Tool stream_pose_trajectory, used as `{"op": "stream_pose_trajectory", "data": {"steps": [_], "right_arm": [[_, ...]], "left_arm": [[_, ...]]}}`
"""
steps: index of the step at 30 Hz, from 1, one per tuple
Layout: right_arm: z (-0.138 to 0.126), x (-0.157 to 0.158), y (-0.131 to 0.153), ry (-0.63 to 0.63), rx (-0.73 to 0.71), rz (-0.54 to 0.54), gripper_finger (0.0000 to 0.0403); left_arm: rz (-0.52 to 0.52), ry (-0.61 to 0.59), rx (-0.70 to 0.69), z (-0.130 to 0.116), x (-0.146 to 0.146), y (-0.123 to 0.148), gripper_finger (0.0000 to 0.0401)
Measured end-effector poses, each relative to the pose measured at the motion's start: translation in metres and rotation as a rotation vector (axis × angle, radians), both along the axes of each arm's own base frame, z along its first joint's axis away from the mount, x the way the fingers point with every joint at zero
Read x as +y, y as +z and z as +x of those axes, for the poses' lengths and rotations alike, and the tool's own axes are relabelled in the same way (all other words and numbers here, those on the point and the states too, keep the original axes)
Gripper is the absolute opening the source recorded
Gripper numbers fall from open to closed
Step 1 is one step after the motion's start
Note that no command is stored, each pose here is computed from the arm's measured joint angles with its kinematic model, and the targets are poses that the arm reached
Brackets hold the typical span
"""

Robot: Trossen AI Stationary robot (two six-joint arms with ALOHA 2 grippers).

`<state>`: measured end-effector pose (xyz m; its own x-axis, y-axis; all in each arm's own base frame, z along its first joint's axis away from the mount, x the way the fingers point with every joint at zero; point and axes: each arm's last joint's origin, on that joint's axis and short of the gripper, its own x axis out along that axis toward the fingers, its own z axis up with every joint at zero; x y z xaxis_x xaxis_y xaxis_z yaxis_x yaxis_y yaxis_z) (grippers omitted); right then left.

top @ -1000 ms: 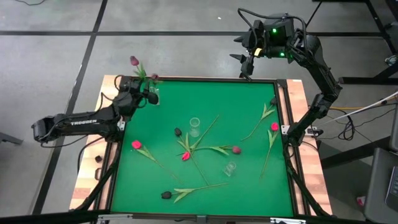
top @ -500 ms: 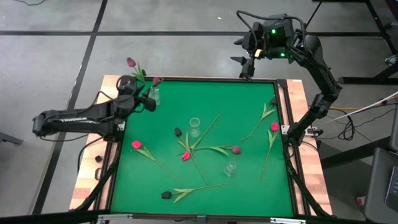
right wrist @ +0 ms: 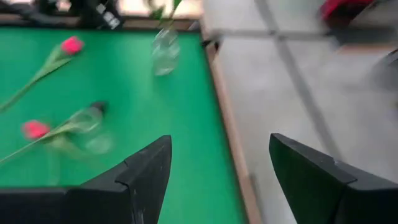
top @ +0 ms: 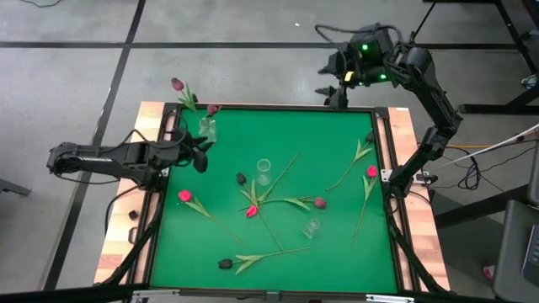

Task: Sort flowers into vase by color
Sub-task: Put the dark red tulip into the top transparent vase

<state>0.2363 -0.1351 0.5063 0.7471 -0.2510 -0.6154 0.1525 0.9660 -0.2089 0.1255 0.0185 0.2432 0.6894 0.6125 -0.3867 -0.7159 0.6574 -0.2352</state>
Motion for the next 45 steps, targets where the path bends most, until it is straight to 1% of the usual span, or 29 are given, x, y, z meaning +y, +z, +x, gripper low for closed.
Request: {"op": "stream_pose_trajectory", "data": {"steps": [5, 8, 9, 11, 14, 17, 20, 24, 27, 31, 34, 36, 38, 40, 42, 45], "right_arm": [[0.004, 0.001, -0.026, 0.045, 0.12, 0.194, 0.0269], [0.008, -0.001, -0.047, 0.009, 0.223, 0.283, 0.0269], [0.009, -0.003, -0.056, -0.03, 0.266, 0.301, 0.0269], [0.012, -0.008, -0.075, -0.15, 0.35, 0.333, 0.0269], [0.014, -0.015, -0.105, -0.378, 0.447, 0.337, 0.0269], [0.012, -0.017, -0.136, -0.578, 0.475, 0.34, 0.0269], [0.008, -0.015, -0.175, -0.683, 0.505, 0.388, 0.0269], [-0.007, -0.006, -0.22, -0.803, 0.486, 0.457, 0.0269], [-0.022, 0.002, -0.243, -0.896, 0.469, 0.489, 0.0269], [-0.038, 0.01, -0.255, -1.032, 0.357, 0.503, 0.0269], [-0.045, 0.013, -0.26, -1.1, 0.268, 0.507, 0.0269], [-0.046, 0.013, -0.261, -1.131, 0.218, 0.511, 0.0269], [-0.046, 0.013, -0.261, -1.149, 0.206, 0.503, 0.0269], [-0.043, 0.016, -0.26, -1.127, 0.192, 0.485, 0.0269], [-0.033, 0.021, -0.261, -1.033, 0.19, 0.45, 0.0269], [-0.013, 0.037, -0.26, -0.761, 0.192, 0.441, 0.0269]], "left_arm": [[-0.032, -0.082, -0.032, 0.002, -0.011, 0.001, 0.0141], [-0.033, -0.118, -0.042, 0.002, -0.016, 0.002, 0.0141], [-0.034, -0.128, -0.046, 0.003, -0.017, 0.002, 0.0141], [-0.03, -0.139, -0.054, 0.003, -0.02, 0.003, 0.0141], [-0.024, -0.147, -0.056, 0.002, -0.022, 0.003, 0.0141], [-0.026, -0.163, -0.058, 0.002, -0.025, 0.003, 0.0141], [-0.037, -0.168, -0.067, 0.002, -0.027, 0.003, 0.0141], [-0.033, -0.17, -0.078, 0.002, -0.029, 0.004, 0.0141], [-0.021, -0.159, -0.086, 0.002, -0.03, 0.004, 0.0141], [0.01, -0.151, -0.075, 0.001, -0.03, 0.005, 0.0141], [0.017, -0.147, -0.073, 0.001, -0.03, 0.005, 0.0141], [0.004, -0.141, -0.082, 0.001, -0.03, 0.005, 0.0141], [-0.026, -0.13, -0.103, 0.001, -0.03, 0.005, 0.0141], [-0.057, -0.126, -0.121, 0.002, -0.03, 0.004, 0.0141], [-0.081, -0.119, -0.136, 0.002, -0.03, 0.004, 0.0141], [-0.089, -0.115, -0.143, 0.002, -0.03, 0.004, 0.0141]]}}
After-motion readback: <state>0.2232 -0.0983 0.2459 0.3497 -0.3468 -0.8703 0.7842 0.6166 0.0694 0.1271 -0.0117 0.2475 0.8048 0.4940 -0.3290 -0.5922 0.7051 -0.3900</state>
